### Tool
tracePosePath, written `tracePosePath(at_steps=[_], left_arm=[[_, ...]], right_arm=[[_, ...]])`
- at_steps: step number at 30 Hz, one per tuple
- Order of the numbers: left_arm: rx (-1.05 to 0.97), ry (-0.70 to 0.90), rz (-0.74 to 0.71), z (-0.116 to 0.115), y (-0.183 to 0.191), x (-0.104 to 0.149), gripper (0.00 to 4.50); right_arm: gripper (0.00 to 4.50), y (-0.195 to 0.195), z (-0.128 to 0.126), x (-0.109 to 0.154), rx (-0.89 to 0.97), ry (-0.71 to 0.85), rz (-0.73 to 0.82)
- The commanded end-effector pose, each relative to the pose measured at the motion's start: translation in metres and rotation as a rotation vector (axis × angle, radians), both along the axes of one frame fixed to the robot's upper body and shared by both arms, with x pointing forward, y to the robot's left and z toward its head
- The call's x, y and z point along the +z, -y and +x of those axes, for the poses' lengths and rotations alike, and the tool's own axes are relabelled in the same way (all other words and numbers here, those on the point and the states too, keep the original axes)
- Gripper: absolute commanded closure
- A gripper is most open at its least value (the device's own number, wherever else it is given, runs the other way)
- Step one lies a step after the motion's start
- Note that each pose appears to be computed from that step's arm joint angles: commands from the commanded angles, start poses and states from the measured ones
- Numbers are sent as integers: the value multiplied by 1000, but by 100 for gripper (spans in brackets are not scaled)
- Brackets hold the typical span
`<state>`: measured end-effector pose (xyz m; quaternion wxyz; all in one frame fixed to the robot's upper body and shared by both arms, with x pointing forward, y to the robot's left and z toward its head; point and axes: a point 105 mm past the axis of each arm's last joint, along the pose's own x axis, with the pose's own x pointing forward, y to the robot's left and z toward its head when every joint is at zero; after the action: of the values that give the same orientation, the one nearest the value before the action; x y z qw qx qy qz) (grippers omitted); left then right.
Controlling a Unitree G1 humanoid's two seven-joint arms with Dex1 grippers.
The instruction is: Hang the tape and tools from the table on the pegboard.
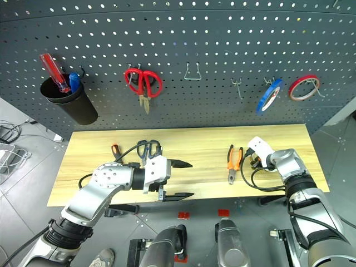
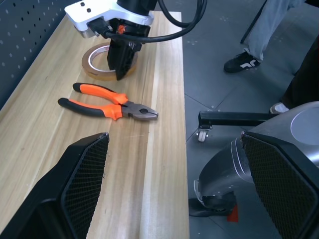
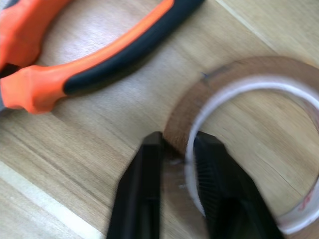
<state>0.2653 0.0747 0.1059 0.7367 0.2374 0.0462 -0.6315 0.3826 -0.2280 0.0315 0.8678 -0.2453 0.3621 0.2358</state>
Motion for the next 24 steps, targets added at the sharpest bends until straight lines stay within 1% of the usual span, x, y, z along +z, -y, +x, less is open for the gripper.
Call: tracePosePath(at_steps=[1, 4, 7, 8, 11, 12, 14, 17, 18, 24], left_arm=[[-11, 39, -28, -5, 3, 9, 3], [30, 63, -65, 2, 1, 17, 3], [40, 65, -108, 4, 1, 28, 3], [41, 63, -122, 4, 0, 31, 3], [57, 47, -168, 8, -6, 44, 3], [64, 44, -181, 9, -7, 47, 3], [76, 45, -212, 12, -8, 54, 3], [109, 66, -253, 18, -11, 66, 3], [119, 74, -259, 20, -12, 69, 3], [178, 85, -274, 29, -20, 77, 3]], right_arm=[[405, 10, 1, 41, -37, 151, 25], [405, 1, -15, 79, -3, 323, 3], [405, -24, -37, 99, 33, 476, 17], [405, -32, -43, 108, 38, 570, -1], [405, -80, -74, 132, 127, 831, 14], [405, -92, -82, 136, 147, 881, 33], [405, -110, -89, 152, 163, 996, 76], [405, -126, -81, 175, 164, 1113, 125], [405, -129, -73, 180, 158, 1125, 144], [405, -135, -23, 184, 127, 1129, 194]])
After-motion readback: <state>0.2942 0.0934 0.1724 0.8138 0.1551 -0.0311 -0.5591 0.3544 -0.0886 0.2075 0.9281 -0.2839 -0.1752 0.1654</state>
